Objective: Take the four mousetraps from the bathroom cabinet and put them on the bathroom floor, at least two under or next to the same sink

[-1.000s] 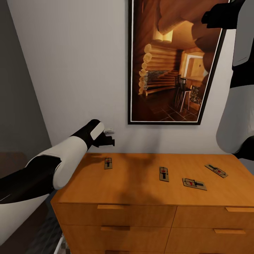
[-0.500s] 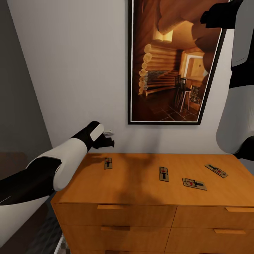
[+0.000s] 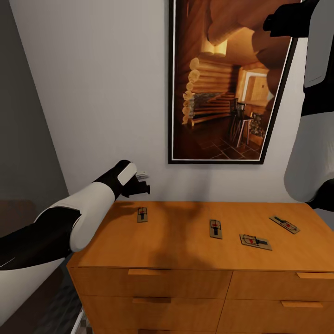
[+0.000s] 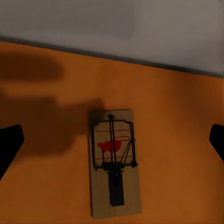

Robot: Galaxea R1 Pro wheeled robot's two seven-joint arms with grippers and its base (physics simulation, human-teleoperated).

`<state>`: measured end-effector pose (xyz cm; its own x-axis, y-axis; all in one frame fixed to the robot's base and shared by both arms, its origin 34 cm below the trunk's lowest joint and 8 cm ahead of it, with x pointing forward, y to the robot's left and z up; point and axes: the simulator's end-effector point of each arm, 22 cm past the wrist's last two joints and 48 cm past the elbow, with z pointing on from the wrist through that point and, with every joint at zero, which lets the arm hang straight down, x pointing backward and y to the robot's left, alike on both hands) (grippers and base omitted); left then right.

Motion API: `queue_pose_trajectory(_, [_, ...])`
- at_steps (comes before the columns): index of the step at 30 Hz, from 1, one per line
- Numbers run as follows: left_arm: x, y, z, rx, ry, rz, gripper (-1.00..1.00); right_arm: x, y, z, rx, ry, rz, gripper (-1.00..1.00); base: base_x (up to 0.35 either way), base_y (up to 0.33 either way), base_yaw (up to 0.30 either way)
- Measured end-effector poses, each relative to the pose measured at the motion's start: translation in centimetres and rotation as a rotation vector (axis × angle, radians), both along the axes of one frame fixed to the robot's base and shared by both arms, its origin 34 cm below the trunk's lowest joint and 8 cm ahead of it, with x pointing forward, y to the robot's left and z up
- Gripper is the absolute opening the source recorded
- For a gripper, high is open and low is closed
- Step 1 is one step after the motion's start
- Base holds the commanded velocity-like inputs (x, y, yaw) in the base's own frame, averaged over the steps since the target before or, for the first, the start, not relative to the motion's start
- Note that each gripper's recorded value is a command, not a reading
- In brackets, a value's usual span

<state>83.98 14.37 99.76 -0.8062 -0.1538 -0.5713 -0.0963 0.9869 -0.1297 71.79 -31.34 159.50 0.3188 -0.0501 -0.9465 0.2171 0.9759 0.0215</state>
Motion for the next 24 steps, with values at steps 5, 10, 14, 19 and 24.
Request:
queue_pose_trajectory(5, [0.0, -0.1, 0.0, -0.004, 0.0, 0.003, 1.0, 0.0, -0.1, 0.0, 0.001, 0.0, -0.001, 1.0, 0.0, 0.0, 0.0])
queue_pose_trajectory(10, [-0.1, -0.1, -0.2, -0.005, 0.003, 0.004, 1.0, 0.0, -0.2, 0.0, 0.002, 0.0, -0.002, 1.0, 0.0, 0.0, 0.0])
queue_pose_trajectory(14, [-0.4, -0.1, -1.3, -0.004, 0.017, 0.004, 1.0, 0.0, -0.1, 0.0, 0.001, 0.0, -0.001, 1.0, 0.0, 0.0, 0.0])
queue_pose_trajectory(19, [-0.6, 0.0, -1.9, -0.002, 0.024, 0.005, 1.0, 0.0, -0.1, 0.0, 0.001, 0.0, 0.0, 1.0, 0.0, 0.0, 0.0])
queue_pose_trajectory(24, [-0.6, 0.0, -2.1, -0.001, 0.025, 0.006, 1.0, 0.0, -0.1, 0.0, 0.001, 0.0, 0.0, 1.0, 0.0, 0.0, 0.0])
